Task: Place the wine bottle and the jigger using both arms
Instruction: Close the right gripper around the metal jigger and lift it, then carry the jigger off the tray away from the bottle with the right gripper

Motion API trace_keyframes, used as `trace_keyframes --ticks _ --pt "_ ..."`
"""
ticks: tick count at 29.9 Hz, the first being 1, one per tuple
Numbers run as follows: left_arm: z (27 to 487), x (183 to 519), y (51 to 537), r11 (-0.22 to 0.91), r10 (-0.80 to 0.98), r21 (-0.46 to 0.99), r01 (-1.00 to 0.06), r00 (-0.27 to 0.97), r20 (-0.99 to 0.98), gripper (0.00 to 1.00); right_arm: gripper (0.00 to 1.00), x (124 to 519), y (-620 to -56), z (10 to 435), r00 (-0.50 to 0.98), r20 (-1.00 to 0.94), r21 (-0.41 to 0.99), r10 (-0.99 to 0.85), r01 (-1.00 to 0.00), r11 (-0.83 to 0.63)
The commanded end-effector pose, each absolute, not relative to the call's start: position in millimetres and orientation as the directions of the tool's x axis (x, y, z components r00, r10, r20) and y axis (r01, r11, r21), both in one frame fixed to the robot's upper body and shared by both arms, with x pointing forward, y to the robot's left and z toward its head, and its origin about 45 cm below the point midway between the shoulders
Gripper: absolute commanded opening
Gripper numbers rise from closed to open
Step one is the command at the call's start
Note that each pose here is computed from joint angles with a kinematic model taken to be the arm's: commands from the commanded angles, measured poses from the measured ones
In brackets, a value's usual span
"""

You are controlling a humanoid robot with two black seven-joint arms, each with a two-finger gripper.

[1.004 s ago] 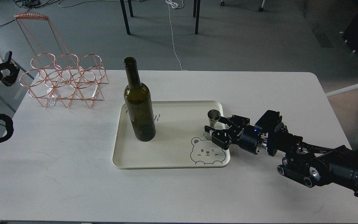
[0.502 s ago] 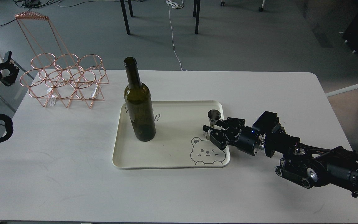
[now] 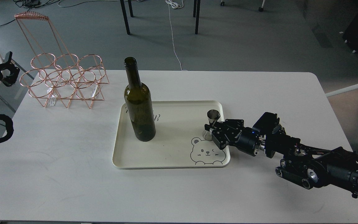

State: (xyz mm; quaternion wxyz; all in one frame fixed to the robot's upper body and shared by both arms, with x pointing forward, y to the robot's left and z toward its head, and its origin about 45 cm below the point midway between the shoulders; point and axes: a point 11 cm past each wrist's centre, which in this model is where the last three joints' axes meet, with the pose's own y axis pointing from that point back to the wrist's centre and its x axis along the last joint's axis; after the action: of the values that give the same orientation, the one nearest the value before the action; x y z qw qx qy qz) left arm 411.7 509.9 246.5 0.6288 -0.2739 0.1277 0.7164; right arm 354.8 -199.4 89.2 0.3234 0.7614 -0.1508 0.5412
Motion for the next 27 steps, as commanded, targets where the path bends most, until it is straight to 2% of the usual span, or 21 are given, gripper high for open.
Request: trace_keyframes --ticks 1,8,19,27 --pt "246.2 411.8 509.5 -0.176 0.831 -0.161 -0.971 -0.059 -0.554 0.98 0.11 355.9 -199.5 90.2 0.366 0.923 0.328 0.122 -0.581 -0.745" --pt "246.2 411.8 509.5 -0.176 0.831 -0.161 -0.971 -0.059 -0.554 0.98 0.03 356.0 -204.0 87.4 0.369 0.921 0.337 0.127 -0.588 -0.736" --pt "247.2 412.0 510.0 -0.176 0.831 -0.163 -0.971 -0.058 -0.553 0.98 0.02 364.1 -206.8 96.8 0.353 0.930 0.315 0.108 -0.607 -0.730" --pt "248.3 412.2 510.5 -0.177 0.832 -0.165 -0.970 -0.058 -0.552 0.98 0.02 378.8 -220.0 117.8 0.320 0.946 0.258 0.048 -0.659 -0.706"
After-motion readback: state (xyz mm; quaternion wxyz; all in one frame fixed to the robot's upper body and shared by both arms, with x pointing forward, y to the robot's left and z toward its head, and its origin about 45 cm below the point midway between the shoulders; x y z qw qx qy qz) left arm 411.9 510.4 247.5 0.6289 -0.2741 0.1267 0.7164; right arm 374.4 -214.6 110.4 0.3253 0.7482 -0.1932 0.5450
